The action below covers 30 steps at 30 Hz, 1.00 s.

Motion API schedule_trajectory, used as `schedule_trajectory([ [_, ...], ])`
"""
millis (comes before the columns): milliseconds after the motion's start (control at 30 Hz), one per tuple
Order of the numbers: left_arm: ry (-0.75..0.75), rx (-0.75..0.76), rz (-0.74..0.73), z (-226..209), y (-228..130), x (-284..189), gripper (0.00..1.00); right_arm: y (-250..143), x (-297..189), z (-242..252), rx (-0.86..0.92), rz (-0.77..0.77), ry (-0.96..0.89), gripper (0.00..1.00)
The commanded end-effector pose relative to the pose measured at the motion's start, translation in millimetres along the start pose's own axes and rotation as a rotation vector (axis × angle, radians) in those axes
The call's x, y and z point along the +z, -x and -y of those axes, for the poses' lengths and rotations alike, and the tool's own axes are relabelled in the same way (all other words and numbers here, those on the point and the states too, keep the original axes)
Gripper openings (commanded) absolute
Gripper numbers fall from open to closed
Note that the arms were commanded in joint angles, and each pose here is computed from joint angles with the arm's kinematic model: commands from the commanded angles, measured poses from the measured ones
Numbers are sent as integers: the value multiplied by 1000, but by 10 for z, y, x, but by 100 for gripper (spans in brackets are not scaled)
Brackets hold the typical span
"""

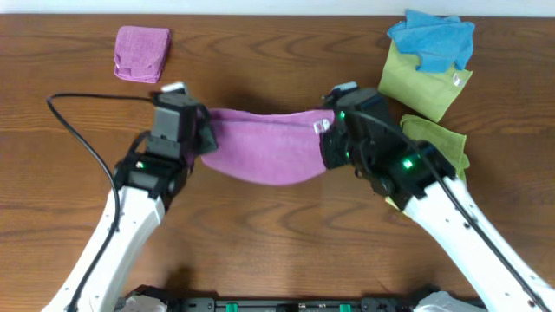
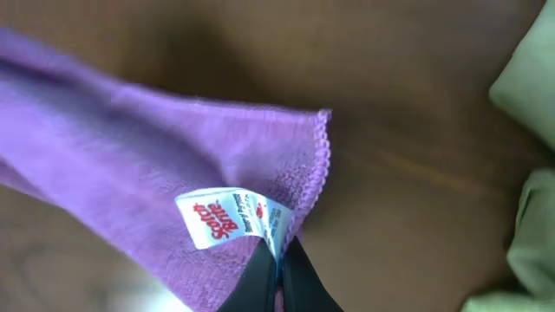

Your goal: Fold the cloth

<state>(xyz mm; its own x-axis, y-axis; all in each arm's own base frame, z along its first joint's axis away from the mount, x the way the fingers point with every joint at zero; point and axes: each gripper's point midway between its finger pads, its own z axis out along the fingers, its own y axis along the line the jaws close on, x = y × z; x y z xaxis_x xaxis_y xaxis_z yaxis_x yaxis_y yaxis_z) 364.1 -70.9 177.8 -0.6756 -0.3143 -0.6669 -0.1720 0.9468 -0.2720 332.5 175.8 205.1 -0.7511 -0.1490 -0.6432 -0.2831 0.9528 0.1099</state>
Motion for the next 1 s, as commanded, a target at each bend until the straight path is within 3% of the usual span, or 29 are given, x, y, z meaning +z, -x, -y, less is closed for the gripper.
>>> schedule_trajectory([
  [0,-54,-3,51,-16,251,86,6,208,68,113,19,55,-2,2],
  [167,-224,-17,134,211,553,166,6,511,92,131,41,162,32,2],
  [267,-306,8,-41,312,163,131,6,212,27,-4,35,17,106,1],
  [333,-228,-21,-242,115,-322,25,5,-134,-116,-88,36,-141,148,2],
  [400,-58,-26,-347,-225,-622,-152,9,-343,-318,-54,5,-237,132,99],
  [467,-44,-15,-312,-255,-568,-265,43,-299,-396,-47,-41,-208,134,99],
  [500,-53,-11,-293,-240,-534,-307,70,-287,-409,-33,-42,-200,126,99],
  [533,-56,-8,-285,-236,-520,-335,84,-285,-415,-29,-43,-198,123,99],
  [633,-63,33,-284,-242,-535,-401,95,-284,-416,-29,-43,-198,123,99],
  [700,-55,45,-305,-266,-583,-406,95,-275,-412,-27,-44,-194,122,99],
  [867,-11,62,-272,-331,-502,-307,81,-160,-301,-52,-70,-157,129,98],
  [967,-5,61,-290,-329,-514,-109,80,-159,-105,-57,-72,-180,126,98],
])
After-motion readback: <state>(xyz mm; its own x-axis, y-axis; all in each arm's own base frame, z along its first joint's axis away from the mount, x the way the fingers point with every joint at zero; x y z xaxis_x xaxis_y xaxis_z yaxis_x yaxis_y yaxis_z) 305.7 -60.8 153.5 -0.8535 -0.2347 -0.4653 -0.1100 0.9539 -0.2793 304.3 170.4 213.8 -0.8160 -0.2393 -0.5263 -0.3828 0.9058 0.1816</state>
